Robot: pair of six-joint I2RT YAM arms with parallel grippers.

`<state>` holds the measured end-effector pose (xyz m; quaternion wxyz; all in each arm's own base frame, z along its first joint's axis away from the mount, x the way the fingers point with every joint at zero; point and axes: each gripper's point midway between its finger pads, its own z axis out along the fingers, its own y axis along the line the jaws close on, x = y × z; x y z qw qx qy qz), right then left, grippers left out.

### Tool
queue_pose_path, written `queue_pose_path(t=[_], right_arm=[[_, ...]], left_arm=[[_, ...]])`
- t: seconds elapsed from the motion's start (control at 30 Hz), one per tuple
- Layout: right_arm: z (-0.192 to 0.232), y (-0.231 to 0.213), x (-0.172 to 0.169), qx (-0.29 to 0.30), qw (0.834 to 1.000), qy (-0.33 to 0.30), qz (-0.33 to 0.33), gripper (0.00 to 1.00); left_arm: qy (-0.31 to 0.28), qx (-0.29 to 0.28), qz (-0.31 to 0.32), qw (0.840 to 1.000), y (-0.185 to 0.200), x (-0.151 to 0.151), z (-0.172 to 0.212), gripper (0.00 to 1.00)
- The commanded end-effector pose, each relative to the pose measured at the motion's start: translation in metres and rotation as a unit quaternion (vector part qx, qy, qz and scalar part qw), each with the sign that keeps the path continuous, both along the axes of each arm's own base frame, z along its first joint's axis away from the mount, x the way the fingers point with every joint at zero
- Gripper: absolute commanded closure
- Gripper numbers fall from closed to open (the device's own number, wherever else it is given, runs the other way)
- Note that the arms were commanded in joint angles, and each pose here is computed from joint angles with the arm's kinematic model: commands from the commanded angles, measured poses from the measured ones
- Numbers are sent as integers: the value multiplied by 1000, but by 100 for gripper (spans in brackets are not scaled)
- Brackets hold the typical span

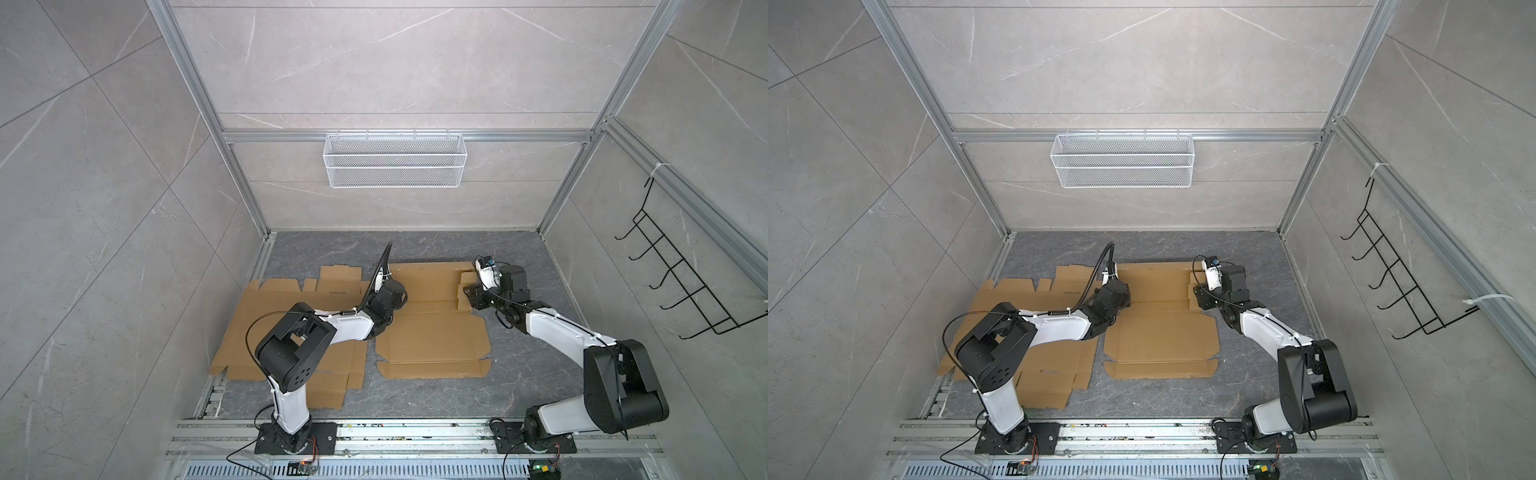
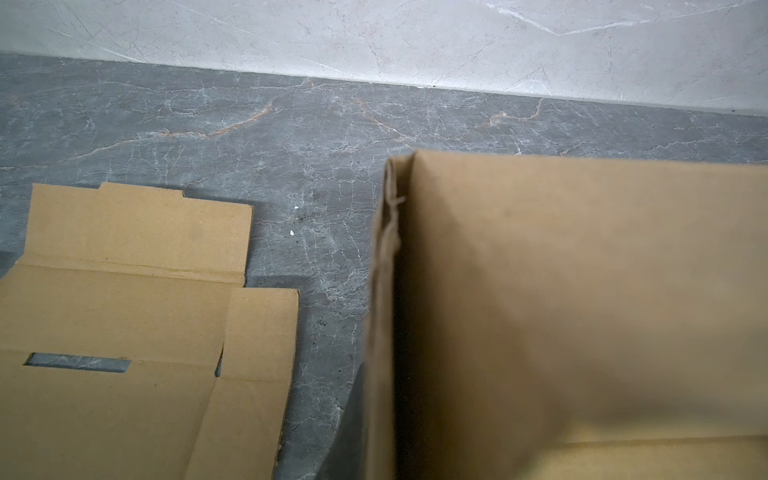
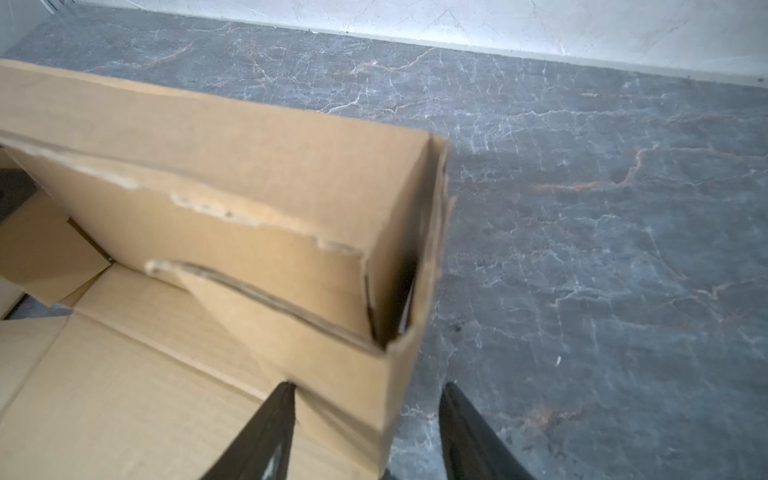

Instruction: Fold the paper box

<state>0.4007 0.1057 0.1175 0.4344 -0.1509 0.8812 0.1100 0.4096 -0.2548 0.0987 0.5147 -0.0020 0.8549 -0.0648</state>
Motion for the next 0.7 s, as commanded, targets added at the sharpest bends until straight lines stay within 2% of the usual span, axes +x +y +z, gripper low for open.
queue_pose_path(t=[0.0,0.13,0.37,0.67], right_arm=[[4,1,16,-23,999,-23,7,44],[5,3,21,-29,999,-35,7,48],[4,-6,27,-67,996,-42,-36,61],[3,-11,28,-146,983,-56,-95,83]], left_arm=[[48,16,-20,999,-3,-9,-28,100],[51,13,-21,998,-4,-8,-28,100],[49,10,-22,999,-6,-6,-24,100],[45,3,-24,999,-8,-4,-14,100]])
